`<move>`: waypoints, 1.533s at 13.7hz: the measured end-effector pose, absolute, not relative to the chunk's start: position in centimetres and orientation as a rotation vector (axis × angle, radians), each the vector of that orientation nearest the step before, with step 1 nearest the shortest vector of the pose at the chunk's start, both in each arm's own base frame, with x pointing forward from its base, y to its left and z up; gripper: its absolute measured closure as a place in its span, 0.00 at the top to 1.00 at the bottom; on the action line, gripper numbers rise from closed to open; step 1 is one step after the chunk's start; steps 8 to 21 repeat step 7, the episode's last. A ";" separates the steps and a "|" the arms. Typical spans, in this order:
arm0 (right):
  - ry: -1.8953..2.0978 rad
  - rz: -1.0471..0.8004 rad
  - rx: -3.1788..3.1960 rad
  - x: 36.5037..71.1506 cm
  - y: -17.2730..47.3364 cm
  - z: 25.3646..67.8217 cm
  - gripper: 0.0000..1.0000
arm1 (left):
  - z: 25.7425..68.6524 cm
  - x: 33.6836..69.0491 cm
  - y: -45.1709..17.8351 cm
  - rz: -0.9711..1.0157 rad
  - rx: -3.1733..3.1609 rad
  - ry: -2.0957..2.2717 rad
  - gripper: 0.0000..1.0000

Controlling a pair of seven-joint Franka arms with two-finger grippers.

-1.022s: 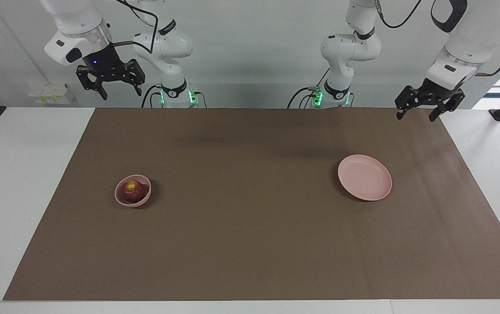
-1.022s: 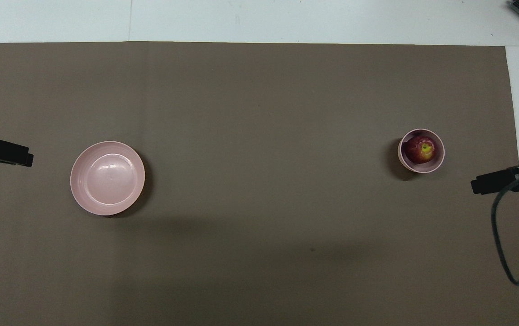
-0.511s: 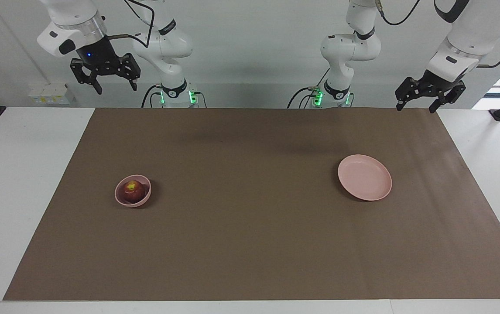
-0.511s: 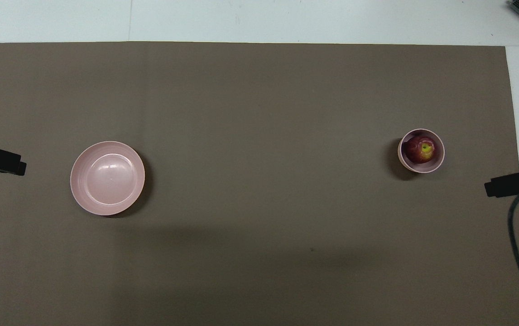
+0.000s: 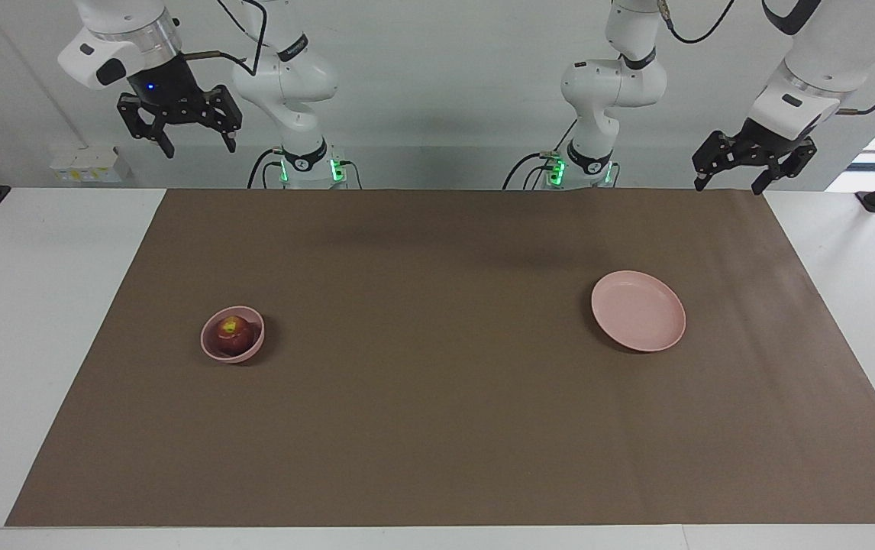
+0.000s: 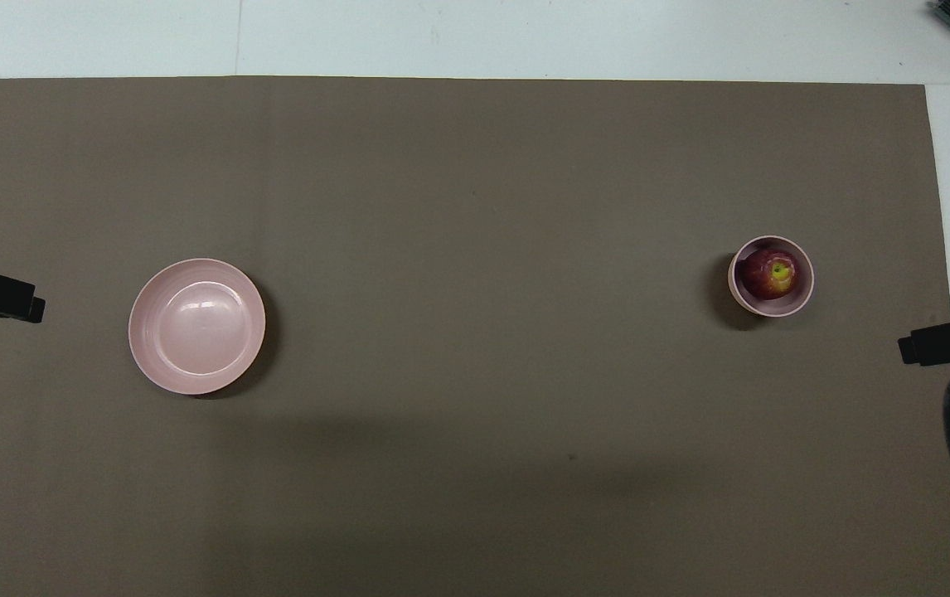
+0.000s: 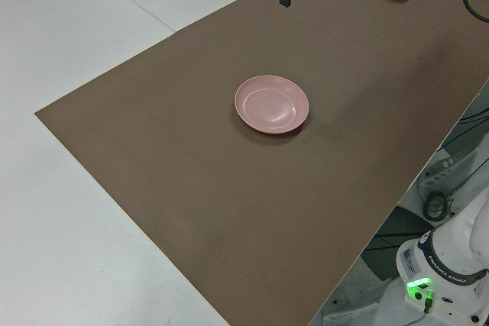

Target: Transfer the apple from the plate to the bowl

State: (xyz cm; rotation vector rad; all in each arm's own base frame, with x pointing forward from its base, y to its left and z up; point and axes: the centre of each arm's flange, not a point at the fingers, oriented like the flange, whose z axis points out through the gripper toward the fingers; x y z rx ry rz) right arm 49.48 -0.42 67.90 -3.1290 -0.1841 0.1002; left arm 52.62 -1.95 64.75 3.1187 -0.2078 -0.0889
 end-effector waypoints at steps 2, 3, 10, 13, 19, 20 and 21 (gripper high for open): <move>-0.188 0.107 -3.145 49.5 -0.6 67.8 1.00 | 64.7 52.6 -2.0 -0.092 3.119 -0.208 1.00; -0.188 0.111 -3.148 49.5 -0.6 67.7 1.00 | 64.7 52.6 -2.0 -0.094 3.118 -0.208 1.00; -0.189 0.119 -3.147 49.5 -0.6 67.4 1.00 | 64.7 52.6 -2.0 -0.096 3.118 -0.208 1.00; -0.189 0.119 -3.147 49.5 -0.6 67.4 1.00 | 64.7 52.6 -2.0 -0.096 3.118 -0.208 1.00; -0.189 0.119 -3.147 49.5 -0.6 67.4 1.00 | 64.7 52.6 -2.0 -0.096 3.118 -0.208 1.00; -0.189 0.119 -3.147 49.5 -0.6 67.4 1.00 | 64.7 52.6 -2.0 -0.096 3.118 -0.208 1.00; -0.189 0.119 -3.147 49.5 -0.6 67.4 1.00 | 64.7 52.6 -2.0 -0.096 3.118 -0.208 1.00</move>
